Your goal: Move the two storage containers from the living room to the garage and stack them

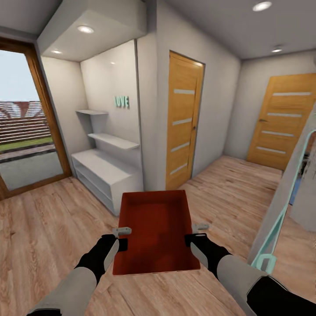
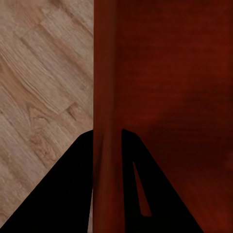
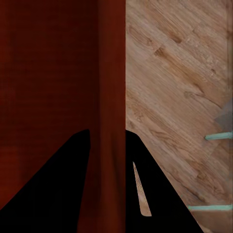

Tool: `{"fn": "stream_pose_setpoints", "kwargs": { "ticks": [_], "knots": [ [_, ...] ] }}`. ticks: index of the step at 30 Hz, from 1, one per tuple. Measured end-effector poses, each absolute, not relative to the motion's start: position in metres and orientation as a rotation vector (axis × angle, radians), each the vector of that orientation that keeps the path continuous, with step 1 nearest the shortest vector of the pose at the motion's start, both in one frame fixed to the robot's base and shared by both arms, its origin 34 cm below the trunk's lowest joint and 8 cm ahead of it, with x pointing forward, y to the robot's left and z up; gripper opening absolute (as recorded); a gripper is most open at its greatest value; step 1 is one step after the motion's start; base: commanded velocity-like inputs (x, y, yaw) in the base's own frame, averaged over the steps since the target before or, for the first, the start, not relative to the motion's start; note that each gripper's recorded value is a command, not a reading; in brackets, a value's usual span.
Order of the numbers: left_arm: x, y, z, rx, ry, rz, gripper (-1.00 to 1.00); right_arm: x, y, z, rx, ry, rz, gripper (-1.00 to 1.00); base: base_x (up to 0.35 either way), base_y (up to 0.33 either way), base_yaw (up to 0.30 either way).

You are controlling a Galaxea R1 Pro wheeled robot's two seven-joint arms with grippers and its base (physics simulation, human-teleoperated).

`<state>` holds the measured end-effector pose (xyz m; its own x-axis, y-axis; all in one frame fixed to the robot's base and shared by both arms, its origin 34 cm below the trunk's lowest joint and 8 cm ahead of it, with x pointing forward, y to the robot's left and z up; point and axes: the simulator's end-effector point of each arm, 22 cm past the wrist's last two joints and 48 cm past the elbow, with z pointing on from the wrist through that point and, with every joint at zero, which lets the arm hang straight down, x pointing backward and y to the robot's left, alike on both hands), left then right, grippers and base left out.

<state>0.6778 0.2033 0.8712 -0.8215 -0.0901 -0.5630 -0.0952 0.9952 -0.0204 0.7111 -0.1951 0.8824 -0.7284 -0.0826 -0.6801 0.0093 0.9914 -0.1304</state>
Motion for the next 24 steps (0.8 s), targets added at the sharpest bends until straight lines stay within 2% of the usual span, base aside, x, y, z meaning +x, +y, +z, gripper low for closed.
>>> {"fn": "stream_pose_setpoints", "kwargs": {
  "ticks": [21, 24],
  "knots": [
    [0.6776, 0.2032, 0.8709, -0.127, 2.541, 0.012, -1.00, 0.7108, -0.1952, 0.8819, -0.050, 2.383, -0.160, -1.00, 0.323, 0.000, -0.252],
    [0.6776, 0.2035, 0.8708, -0.127, 2.541, 0.012, -1.00, 0.7107, -0.1948, 0.8818, -0.049, 2.383, -0.159, -1.00, 0.323, 0.000, -0.082]
  ]
}}
